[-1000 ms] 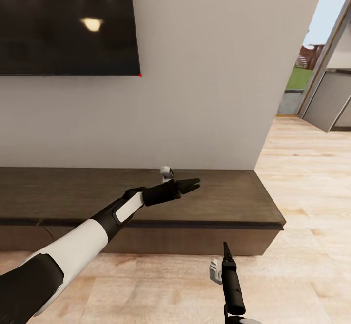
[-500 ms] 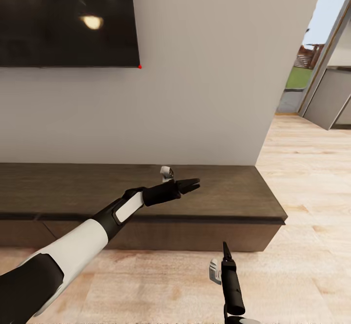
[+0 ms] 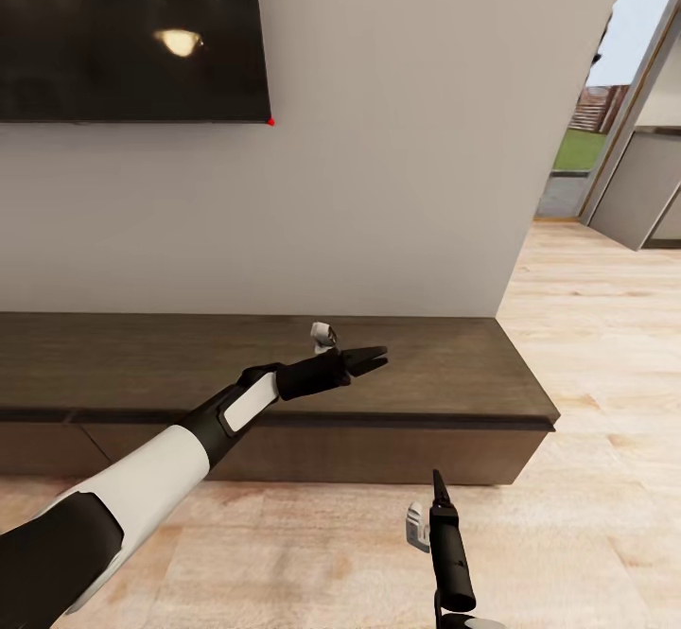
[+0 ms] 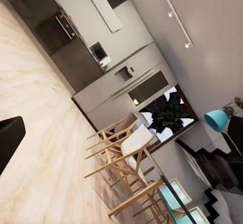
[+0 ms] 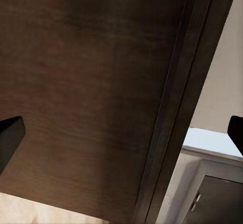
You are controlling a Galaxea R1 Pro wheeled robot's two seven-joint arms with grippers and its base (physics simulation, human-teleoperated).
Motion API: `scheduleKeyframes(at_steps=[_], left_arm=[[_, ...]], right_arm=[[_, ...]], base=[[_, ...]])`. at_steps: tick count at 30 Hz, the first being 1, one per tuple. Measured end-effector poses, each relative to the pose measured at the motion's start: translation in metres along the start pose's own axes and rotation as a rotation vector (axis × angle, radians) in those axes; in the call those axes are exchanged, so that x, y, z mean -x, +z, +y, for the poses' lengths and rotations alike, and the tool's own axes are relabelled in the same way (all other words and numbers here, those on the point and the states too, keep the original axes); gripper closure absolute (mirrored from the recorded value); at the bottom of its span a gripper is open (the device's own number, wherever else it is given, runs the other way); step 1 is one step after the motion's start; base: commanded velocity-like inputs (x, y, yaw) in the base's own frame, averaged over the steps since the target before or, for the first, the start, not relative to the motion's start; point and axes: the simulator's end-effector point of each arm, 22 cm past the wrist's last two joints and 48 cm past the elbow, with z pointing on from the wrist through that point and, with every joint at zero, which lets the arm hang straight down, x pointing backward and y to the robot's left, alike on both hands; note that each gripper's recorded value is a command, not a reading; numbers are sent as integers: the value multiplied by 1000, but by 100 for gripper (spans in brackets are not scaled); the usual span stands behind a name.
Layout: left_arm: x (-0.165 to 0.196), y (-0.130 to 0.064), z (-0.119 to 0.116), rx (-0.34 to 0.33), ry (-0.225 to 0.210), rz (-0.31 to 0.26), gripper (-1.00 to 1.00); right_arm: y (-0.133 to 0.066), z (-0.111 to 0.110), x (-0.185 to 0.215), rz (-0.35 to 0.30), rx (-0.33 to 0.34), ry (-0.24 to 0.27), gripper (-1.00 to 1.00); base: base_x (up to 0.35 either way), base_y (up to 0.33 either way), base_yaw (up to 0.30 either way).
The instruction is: Place each of the two pumpkins and all three candles from the living room inside a cabinet in the living room (use any cabinet), then make sure every cabinet is closed, and position the cauldron so it is next to a table in the living room.
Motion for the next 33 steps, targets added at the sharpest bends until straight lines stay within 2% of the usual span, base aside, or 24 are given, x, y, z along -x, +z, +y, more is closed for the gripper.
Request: scheduleKeyframes(at_steps=[28,33], left_arm=[[0,-1,0,0,0,-1,-100],[2,-3,1,4,2,-4,-100]], right_arm=[[0,-1,2,1,-2,1,-100],[0,-1,0,1,-5,0,-100]], base=[[0,0,0],[220,0,0]])
